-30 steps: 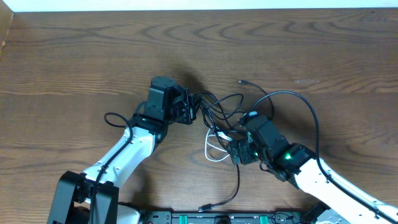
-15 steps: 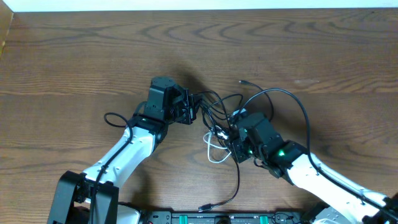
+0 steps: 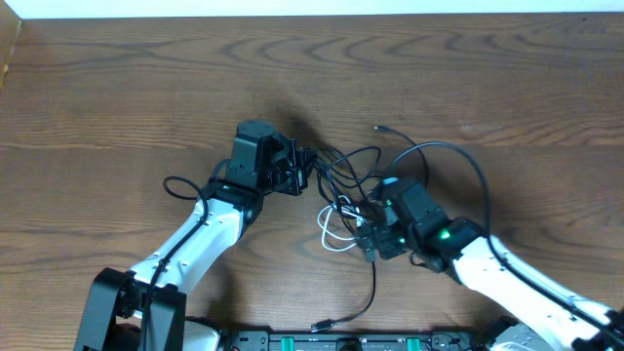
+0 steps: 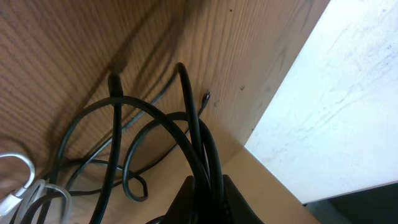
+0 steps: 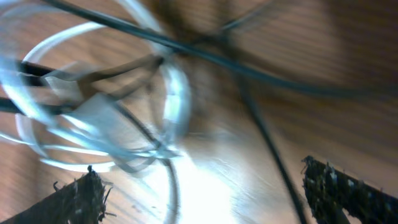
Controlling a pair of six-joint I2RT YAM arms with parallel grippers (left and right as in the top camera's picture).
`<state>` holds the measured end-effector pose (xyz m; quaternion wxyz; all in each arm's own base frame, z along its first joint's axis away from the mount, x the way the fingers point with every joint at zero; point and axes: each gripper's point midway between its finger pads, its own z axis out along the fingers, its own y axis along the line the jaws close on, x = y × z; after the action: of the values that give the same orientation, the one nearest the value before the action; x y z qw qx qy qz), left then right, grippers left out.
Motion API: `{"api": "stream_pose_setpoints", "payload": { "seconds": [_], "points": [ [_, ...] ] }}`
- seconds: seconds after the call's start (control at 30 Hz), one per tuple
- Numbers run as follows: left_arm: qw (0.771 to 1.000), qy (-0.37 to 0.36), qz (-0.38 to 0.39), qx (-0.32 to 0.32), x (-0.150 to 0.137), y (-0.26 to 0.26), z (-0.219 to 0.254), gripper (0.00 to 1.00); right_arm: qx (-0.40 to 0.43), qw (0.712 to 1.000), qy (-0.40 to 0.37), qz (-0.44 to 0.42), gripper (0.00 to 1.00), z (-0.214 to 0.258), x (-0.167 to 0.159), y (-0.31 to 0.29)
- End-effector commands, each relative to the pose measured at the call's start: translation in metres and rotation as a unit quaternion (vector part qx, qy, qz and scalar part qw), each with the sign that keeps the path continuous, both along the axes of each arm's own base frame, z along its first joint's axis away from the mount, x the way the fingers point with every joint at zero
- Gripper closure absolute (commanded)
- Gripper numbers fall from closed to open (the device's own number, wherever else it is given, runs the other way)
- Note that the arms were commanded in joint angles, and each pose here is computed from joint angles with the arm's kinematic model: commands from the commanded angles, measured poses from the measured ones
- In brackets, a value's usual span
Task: Untangle cables
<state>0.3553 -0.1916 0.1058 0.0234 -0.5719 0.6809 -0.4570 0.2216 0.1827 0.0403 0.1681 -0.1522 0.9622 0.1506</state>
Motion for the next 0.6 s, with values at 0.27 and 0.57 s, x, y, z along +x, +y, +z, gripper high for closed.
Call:
{"api": "stream_pose_setpoints", "payload": {
  "seconds": [0.27,0.57],
  "points": [
    [1.0,-0.007,-0.007,0.001,0.002,0.0,0.003,0.92,0.089,0.995,0.012,-0.04,0.01,0.096,-0.022,-0.001],
    [1.0,-0.007,-0.007,0.001,0.002,0.0,0.003,0.92,0.075,0.996,0.042,0.012,0.08,0.048,-0.048,0.017]
  ]
}}
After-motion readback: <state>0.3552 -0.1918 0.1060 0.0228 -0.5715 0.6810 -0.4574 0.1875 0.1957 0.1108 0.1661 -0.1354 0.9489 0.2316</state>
